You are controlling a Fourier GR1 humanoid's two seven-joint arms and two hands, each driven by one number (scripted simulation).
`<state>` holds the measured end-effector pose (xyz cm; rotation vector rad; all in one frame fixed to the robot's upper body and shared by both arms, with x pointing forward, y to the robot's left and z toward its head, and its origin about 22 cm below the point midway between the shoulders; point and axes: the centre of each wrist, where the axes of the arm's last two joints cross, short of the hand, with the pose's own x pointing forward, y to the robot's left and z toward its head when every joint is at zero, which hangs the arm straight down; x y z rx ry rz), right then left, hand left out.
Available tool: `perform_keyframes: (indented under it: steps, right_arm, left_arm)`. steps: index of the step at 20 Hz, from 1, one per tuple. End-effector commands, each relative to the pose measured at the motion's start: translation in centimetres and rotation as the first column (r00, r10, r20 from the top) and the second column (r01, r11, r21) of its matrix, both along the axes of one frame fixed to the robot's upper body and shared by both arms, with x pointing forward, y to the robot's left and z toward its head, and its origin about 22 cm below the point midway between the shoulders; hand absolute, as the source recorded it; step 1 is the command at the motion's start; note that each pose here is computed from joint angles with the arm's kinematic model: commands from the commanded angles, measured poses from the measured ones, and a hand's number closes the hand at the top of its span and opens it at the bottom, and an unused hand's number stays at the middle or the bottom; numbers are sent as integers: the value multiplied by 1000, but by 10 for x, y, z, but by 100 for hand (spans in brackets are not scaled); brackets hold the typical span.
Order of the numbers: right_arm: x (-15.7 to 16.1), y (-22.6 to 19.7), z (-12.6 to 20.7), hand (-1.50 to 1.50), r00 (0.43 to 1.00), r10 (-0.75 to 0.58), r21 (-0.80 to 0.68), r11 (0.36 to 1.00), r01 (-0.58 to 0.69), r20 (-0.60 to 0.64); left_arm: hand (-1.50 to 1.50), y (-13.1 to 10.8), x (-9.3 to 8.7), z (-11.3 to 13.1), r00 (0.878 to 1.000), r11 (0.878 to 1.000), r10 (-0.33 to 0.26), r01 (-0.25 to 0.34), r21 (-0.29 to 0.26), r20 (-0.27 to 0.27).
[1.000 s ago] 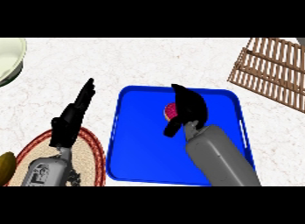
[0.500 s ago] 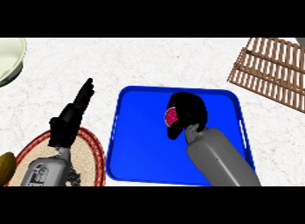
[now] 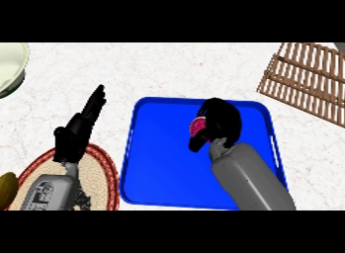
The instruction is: Pick the cupcake from the tray and place it in the tiered shelf
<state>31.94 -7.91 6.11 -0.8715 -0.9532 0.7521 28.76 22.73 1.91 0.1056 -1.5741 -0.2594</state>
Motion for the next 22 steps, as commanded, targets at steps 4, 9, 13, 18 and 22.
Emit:
perform_keyframes:
  steps: [4,9,13,18,22]
  right_arm:
    - [-5,12,36,150,956,-233,173,964,202,180]
    - [-21,13,70,150,869,-294,301,937,180,397]
    - [-28,19,112,150,811,-337,299,931,211,478]
    - [-33,7,151,150,728,-402,222,915,336,555]
    - [-41,8,178,150,669,-423,180,898,402,612]
  left_arm:
    - [0,-3,1,-3,1000,1000,-5,5,2,-7]
    - [0,1,-3,0,1000,1000,9,-9,-4,-14]
    - [0,-6,-13,-6,1000,1000,-12,12,-6,-3]
    - [0,8,-12,-15,999,1000,30,-30,2,-19]
    - [0,-6,-2,-1,999,999,35,-35,0,-19]
